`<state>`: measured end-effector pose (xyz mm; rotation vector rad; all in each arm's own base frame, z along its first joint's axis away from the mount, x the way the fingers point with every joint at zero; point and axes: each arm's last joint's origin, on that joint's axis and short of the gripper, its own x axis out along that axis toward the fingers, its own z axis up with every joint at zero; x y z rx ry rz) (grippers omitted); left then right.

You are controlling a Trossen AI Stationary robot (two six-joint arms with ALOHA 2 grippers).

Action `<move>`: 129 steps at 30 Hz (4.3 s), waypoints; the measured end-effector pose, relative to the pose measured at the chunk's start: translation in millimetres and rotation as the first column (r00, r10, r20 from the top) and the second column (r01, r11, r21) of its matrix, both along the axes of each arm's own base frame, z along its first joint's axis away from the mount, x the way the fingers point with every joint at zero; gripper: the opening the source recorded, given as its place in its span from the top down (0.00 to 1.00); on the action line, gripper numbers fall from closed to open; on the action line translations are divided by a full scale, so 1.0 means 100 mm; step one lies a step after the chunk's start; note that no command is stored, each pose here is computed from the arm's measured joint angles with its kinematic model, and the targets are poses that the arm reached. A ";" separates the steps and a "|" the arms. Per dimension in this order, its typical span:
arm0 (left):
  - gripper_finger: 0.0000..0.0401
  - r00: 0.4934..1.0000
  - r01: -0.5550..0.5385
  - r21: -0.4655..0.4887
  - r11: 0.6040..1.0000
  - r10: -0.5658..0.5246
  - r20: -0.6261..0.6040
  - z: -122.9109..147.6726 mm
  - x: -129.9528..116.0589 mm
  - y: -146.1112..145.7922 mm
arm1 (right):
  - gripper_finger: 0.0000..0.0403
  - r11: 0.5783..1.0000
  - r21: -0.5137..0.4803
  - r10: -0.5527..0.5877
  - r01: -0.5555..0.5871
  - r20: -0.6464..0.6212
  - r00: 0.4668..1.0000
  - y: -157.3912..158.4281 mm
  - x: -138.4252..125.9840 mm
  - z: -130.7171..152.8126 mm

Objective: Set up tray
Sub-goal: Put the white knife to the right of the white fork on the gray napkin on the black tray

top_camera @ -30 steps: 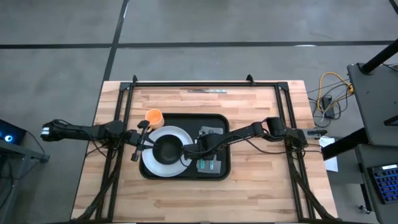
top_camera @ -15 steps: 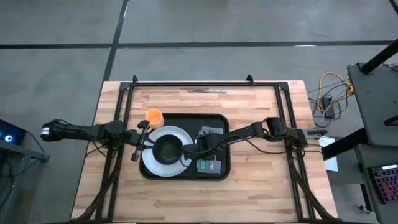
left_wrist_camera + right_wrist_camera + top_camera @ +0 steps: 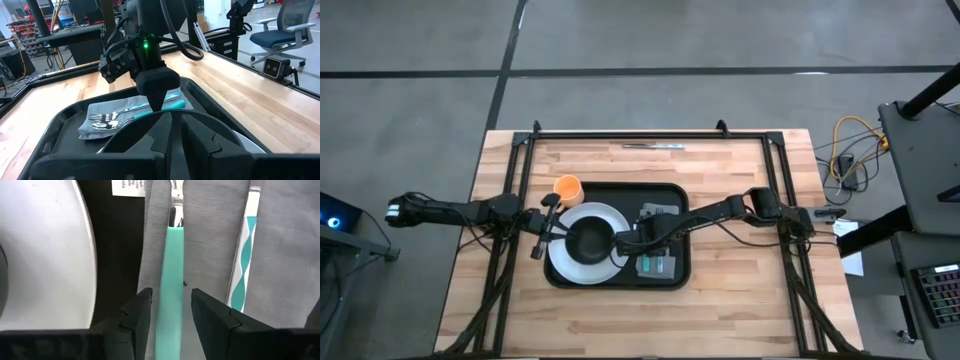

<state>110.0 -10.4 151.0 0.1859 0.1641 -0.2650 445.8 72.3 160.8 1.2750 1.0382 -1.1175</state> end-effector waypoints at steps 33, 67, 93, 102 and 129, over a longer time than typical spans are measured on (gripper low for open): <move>0.94 1.000 0.000 0.000 1.000 0.000 0.000 0.00 0.00 0.00 | 0.68 0.861 -0.191 0.462 -0.472 -0.097 0.882 -1.70 -0.17 0.41; 0.94 1.000 0.000 0.000 1.000 0.000 0.000 0.00 0.00 0.00 | 0.66 0.421 -0.268 0.848 -0.866 -0.223 0.481 -3.21 -0.72 0.44; 0.94 1.000 0.001 0.000 1.000 -0.001 0.000 0.00 0.00 0.00 | 0.69 0.198 -0.195 0.945 -0.961 -0.223 0.240 -3.75 -0.92 -0.20; 0.94 1.000 0.000 0.000 1.000 0.000 0.000 0.00 0.00 0.00 | 0.69 0.209 -0.205 0.950 -0.956 -0.190 0.249 -3.86 -0.99 -0.26; 0.94 1.000 0.000 0.000 1.000 0.000 0.000 0.00 0.00 0.00 | 0.95 0.401 -0.193 0.898 -0.895 -0.111 0.426 -3.80 -1.01 -0.10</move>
